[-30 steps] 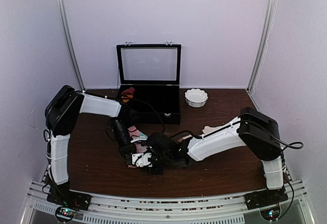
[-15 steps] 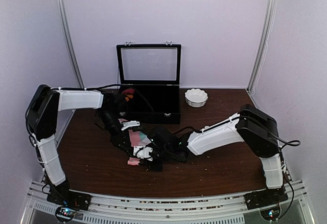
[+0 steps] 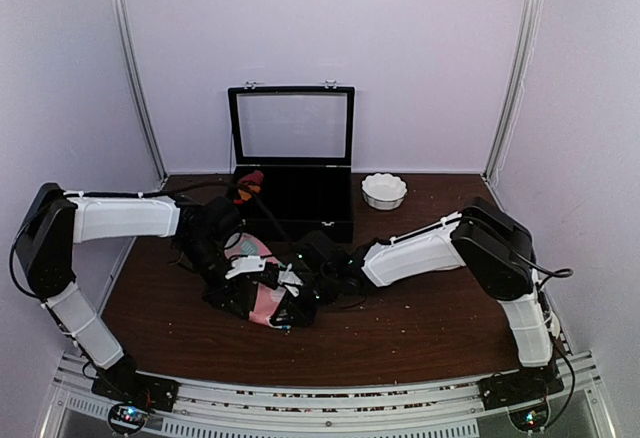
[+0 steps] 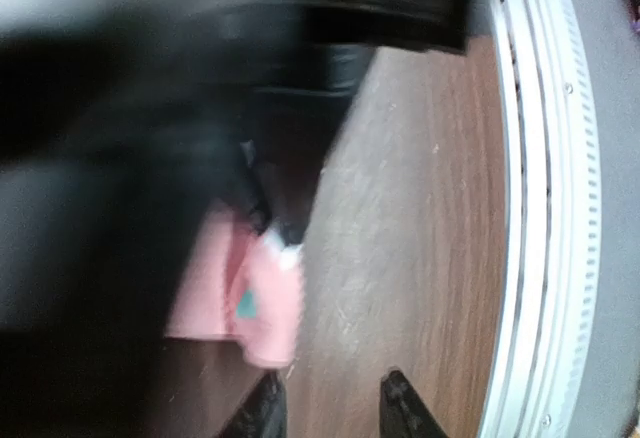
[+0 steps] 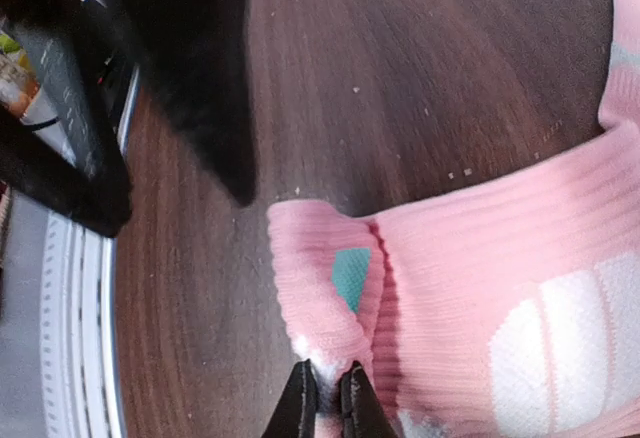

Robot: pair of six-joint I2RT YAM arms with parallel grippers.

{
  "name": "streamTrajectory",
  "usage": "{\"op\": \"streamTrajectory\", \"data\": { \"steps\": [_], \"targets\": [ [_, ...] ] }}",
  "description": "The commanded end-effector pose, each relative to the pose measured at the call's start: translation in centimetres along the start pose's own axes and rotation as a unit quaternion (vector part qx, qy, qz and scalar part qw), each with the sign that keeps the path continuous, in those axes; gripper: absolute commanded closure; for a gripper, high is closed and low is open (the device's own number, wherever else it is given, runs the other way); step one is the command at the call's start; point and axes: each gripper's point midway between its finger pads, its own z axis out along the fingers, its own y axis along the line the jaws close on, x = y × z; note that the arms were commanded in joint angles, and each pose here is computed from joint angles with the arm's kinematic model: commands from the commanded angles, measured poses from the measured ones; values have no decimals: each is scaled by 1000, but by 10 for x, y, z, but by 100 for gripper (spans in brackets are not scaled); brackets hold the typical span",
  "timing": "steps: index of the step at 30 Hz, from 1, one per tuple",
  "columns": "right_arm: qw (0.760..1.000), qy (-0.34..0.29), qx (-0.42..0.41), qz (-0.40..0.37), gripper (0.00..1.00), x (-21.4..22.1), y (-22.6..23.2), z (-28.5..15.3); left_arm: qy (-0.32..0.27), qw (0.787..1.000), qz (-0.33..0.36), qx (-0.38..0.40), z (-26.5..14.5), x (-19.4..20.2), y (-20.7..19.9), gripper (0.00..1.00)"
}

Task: Roll the socks
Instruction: Roll the sock at the center of the board.

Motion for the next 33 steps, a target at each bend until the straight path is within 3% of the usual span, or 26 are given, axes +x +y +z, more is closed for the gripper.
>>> {"op": "streamTrajectory", "data": {
  "steps": [1,10,18,25,33],
  "targets": [
    [973,110,-31,201,100,86,-8,7,-9,999,42,-19,13,-9,0,67],
    [952,103,-53,282,100,83,-4,8,16,995,81,-50,36,-21,7,70],
    [945,87,-54,312,100,84,-10,9,53,994,83,-47,52,-9,7,74],
    [942,61,-65,323,97,71,-7,7,118,991,51,-45,71,8,19,90],
    [935,20,-91,342,89,57,-2,1,168,985,31,-29,79,35,15,94]
  ]
}}
